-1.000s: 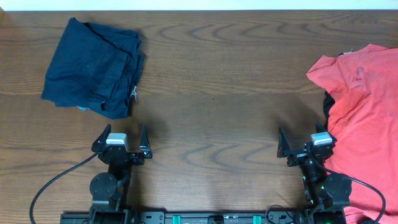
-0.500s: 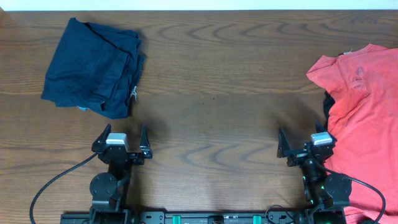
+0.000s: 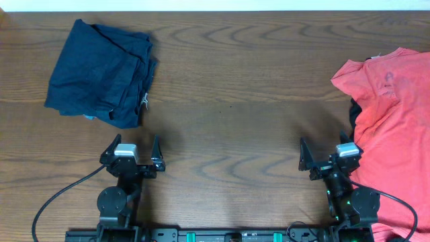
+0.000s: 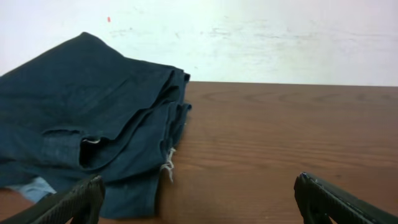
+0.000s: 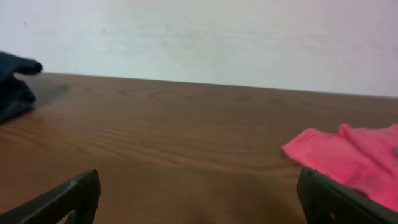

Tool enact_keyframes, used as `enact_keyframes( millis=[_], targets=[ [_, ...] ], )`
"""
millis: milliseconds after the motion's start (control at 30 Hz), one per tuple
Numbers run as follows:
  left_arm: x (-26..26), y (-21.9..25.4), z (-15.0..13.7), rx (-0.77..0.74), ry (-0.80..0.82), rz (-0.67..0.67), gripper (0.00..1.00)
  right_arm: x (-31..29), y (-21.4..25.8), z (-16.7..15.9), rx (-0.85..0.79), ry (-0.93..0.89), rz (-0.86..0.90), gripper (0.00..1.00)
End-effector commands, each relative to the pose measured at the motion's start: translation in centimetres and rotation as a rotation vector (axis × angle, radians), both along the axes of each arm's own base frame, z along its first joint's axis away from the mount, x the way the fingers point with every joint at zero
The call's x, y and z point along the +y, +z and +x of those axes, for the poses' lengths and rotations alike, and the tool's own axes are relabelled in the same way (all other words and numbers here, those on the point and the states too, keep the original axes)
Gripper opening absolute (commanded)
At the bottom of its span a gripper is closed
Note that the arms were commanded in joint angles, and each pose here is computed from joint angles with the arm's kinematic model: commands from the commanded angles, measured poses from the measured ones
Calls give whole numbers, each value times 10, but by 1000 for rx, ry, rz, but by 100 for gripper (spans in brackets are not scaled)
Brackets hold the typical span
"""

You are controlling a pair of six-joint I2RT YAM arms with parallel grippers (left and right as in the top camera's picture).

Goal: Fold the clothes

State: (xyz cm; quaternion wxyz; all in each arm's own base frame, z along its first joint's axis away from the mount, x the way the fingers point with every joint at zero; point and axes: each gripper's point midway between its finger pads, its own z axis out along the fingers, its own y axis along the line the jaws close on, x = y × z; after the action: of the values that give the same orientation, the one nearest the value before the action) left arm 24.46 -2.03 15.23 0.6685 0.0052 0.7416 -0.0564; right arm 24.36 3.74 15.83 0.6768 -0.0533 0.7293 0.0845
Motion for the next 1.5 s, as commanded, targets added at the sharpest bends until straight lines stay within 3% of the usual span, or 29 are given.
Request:
enact_keyframes(
  millis=[0,100,200,467,833,1100,1300,1467],
  targets=[
    [-19,-11,-4,41,-110,-32,98,6,-2,-1,38,18,140,99],
    [-34,-7,-7,28,-198,-42,98,9,-1,-1,45,33,192,99],
    [-45,5,-12,6,-267,-66,98,29,11,-7,11,159,200,99],
    [-45,77,-24,-47,-266,-141,98,54,54,-28,0,330,200,99],
    [-47,72,-3,513,-216,-199,98,55,38,-12,512,276,233,99],
    [-48,59,11,918,-169,-217,98,57,27,9,876,302,127,99],
    [-53,38,17,1032,-177,-238,98,55,3,26,1028,283,132,99],
    [-53,31,19,1061,-173,-239,98,26,-3,65,1012,132,140,99]
  ],
)
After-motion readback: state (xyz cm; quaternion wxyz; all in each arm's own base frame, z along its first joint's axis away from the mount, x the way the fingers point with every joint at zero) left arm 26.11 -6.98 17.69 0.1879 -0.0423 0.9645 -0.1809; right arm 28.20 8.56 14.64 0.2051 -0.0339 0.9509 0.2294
